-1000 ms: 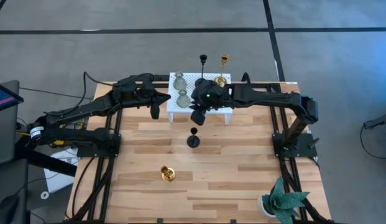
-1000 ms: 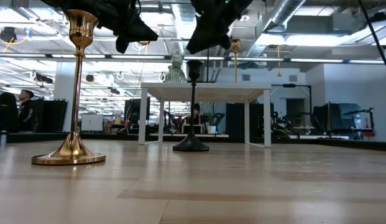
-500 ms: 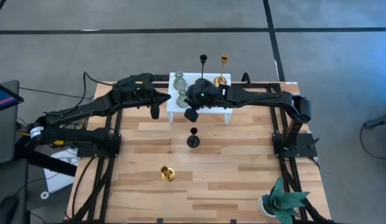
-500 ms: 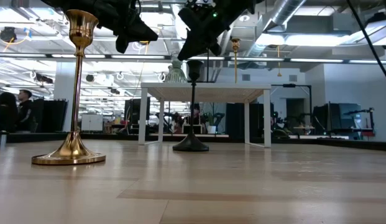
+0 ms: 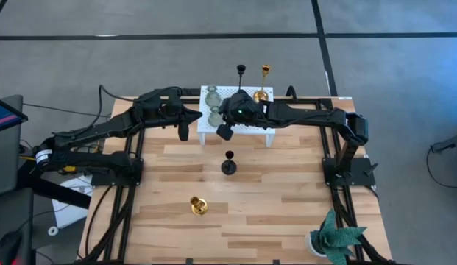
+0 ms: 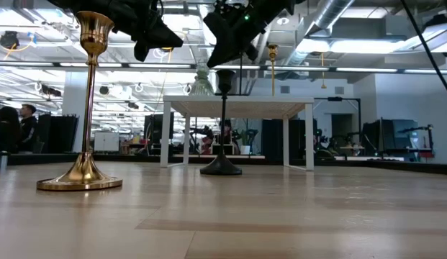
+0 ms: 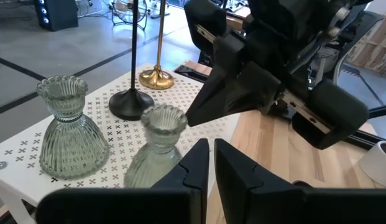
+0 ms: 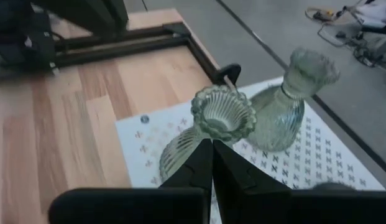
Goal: Pick & Place candle stick holders
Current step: Align the black candle holder with the black candle holder on the shelf
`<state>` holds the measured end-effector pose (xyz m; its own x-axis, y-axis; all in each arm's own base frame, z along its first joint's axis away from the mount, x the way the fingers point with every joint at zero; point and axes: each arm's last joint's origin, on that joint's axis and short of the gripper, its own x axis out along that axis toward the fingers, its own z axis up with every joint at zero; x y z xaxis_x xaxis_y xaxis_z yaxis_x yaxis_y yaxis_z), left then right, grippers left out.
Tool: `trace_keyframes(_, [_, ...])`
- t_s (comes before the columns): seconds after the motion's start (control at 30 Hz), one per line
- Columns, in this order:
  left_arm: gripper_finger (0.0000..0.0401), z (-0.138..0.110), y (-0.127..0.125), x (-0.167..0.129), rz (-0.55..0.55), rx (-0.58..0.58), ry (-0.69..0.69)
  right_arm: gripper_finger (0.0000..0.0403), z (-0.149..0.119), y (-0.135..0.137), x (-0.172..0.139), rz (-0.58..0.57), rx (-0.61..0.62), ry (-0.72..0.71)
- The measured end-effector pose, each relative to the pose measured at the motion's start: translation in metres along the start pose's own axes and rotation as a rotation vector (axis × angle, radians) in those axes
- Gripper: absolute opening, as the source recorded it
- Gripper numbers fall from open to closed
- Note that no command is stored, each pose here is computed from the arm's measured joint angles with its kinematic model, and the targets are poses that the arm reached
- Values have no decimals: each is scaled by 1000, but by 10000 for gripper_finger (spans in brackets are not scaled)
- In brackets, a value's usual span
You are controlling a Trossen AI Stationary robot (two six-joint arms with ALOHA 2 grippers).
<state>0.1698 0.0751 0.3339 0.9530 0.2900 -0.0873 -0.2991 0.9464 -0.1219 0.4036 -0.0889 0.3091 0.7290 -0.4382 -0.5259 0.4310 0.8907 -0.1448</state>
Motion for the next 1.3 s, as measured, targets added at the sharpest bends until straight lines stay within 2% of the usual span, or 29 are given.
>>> trace_keyframes(0.23, [26, 0, 0, 0, 0, 0, 0, 0, 4, -3, 1, 35, 18, -41])
trace_keyframes(0.77, [26, 0, 0, 0, 0, 0, 0, 0, 1, -1, 0, 55, 14, -8])
trace_keyframes(0.83, [26, 0, 0, 0, -1, -2, 0, 0, 0, 0, -10, 79, 5, 24])
trace_keyframes(1.13, [26, 0, 0, 0, 0, -3, 0, 0, 20, 5, -81, 144, -13, -52])
trace_keyframes(1.3, [26, 0, 0, 0, -11, -3, 2, 0, 22, 1, -116, 116, 17, -48])
